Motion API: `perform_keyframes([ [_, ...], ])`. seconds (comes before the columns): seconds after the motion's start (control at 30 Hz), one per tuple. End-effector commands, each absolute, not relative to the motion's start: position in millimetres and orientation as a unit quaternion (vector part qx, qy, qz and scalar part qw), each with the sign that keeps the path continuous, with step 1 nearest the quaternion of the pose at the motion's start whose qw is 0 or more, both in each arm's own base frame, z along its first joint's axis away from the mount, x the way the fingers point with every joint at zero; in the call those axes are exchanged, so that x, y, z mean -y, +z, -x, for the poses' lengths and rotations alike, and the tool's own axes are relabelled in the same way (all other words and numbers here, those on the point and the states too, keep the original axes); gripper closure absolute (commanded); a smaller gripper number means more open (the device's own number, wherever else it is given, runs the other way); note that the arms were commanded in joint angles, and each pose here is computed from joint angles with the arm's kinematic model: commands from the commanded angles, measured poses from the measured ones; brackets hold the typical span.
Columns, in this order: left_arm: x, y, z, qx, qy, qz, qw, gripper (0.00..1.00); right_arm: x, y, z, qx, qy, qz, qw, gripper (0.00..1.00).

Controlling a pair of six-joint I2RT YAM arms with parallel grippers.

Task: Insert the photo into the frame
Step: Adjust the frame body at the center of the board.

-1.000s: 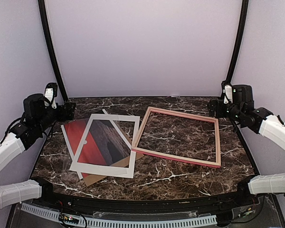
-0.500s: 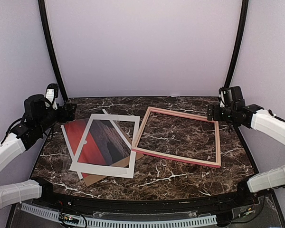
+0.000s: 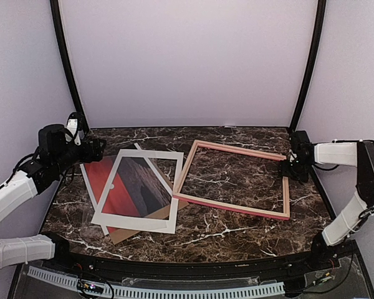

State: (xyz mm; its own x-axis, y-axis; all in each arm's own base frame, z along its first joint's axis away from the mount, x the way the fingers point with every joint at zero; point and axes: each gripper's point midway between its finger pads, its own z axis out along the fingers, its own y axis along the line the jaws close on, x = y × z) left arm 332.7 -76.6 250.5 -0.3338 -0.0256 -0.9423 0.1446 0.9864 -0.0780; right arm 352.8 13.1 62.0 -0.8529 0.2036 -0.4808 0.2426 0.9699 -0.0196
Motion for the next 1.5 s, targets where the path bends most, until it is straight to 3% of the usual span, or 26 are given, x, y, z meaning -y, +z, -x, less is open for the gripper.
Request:
perform_keyframes([
  [0.0, 85.2, 255.1, -334.9, -0.808, -0.094, -0.043, 0.581, 0.01, -17.6, 34.0, -352.9, -0.966, 0.008, -0.132, 0.221, 0.24],
  [0.2, 91.6, 250.9, -335.6, -0.811, -0.110, -0.048, 0.572, 0.01, -18.1, 12.3, -349.1, -0.969, 0.029, -0.143, 0.199, 0.48],
  [0.53, 101.4, 245.2, -336.1, -0.816, -0.123, -0.060, 0.562, 0.01, 10.0, 3.4, -332.8, -0.961, 0.024, -0.197, 0.195, 0.71],
  [1.07, 110.7, 248.7, -333.5, -0.813, -0.136, -0.066, 0.562, 0.01, 0.7, -0.1, -285.0, -0.883, 0.154, -0.368, 0.247, 0.81],
  [1.47, 119.5, 253.0, -329.4, -0.809, -0.158, -0.076, 0.561, 0.01, 0.0, 9.8, -281.7, -0.879, 0.142, -0.379, 0.253, 0.76],
])
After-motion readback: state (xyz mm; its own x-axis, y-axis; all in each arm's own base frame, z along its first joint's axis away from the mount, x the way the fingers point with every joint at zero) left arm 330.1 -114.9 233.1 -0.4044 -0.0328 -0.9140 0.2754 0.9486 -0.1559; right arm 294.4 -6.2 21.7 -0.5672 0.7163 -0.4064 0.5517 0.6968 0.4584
